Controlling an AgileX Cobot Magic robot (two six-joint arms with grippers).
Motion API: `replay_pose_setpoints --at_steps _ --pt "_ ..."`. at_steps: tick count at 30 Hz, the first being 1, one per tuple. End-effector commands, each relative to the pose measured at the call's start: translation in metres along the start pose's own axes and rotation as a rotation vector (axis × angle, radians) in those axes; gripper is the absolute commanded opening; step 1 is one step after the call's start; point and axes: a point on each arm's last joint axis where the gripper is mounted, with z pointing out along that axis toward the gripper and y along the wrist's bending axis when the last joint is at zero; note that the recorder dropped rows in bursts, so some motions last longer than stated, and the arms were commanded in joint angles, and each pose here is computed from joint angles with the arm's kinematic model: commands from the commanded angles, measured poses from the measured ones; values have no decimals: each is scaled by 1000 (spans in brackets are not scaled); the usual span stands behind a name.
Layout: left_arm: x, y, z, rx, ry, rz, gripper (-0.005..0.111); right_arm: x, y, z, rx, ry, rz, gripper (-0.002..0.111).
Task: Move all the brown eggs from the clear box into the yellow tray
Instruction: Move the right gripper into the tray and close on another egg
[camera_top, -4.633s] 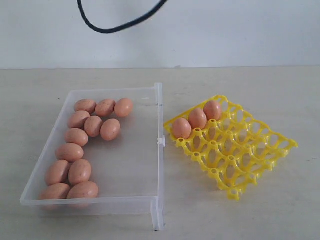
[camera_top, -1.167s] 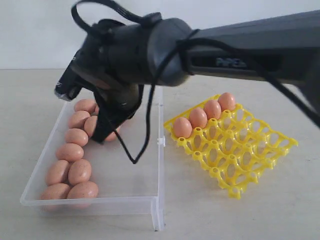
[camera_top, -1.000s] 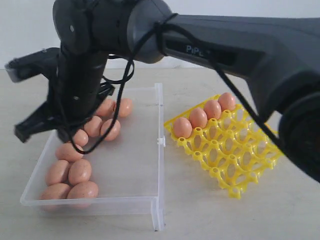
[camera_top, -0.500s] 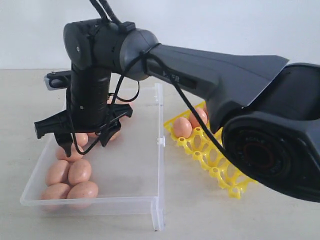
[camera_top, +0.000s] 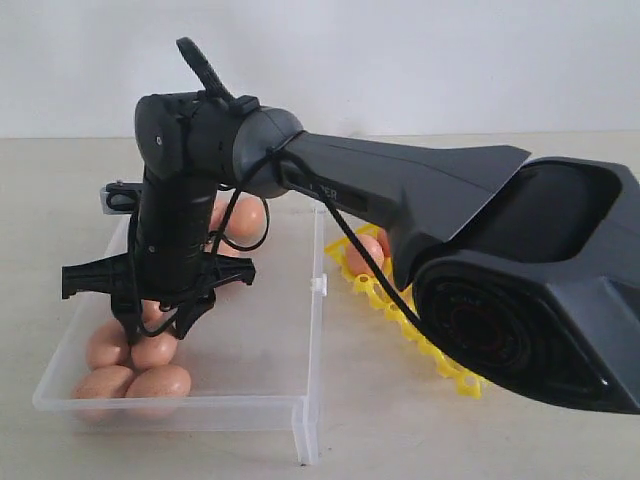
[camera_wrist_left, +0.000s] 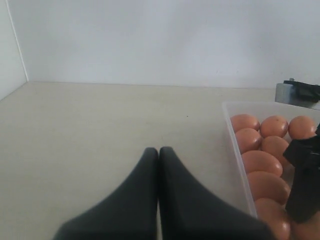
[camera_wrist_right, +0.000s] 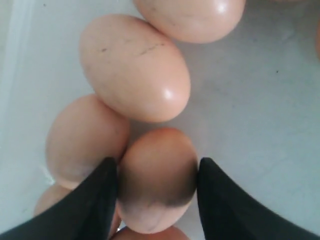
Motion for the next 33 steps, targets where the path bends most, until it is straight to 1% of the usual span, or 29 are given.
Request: replay_pose_setpoints --at_steps 1,3,6,8,11,13,15,18,20,21,25,28,31,33 --pt "-2 0 -1 5 -8 -4 -4 -5 -1 -1 7 -57 -41 0" --pt "-2 0 -1 5 -8 -4 -4 -9 -1 -19 55 -126 -95 0" --pt "-2 0 -1 5 -8 -4 -4 -16 -8 -46 217 -236 -182 0" --pt "-2 0 -1 5 -8 -4 -4 -14 -14 -47 280 -208 -219 0" --pt "-2 0 -1 6 -8 -4 -4 -12 -19 -33 310 -137 -317 0" --pt "-2 0 -1 6 -8 -4 -4 -10 -20 -28 306 -96 -380 3" --pt "-2 0 -1 6 -8 -4 -4 -9 -20 -27 300 -79 -433 16" --pt "-2 0 -1 6 -8 -4 -4 -9 -19 -26 301 -71 -486 45" --pt "-2 0 -1 6 -8 -4 -4 -9 -19 -26 303 -64 -532 57" --pt "-2 0 -1 6 -8 -4 -4 -9 -19 -26 304 -61 -554 60" --pt "-2 0 -1 6 -8 -4 -4 -9 -18 -26 294 -66 -574 60" --pt "-2 0 -1 6 -8 -4 -4 -11 -13 -25 251 -93 -597 59" --pt "-2 0 -1 6 -8 -4 -4 -13 -8 -25 200 -137 -590 59" --pt "-2 0 -1 6 -8 -4 -4 -15 -6 -25 188 -169 -591 59"
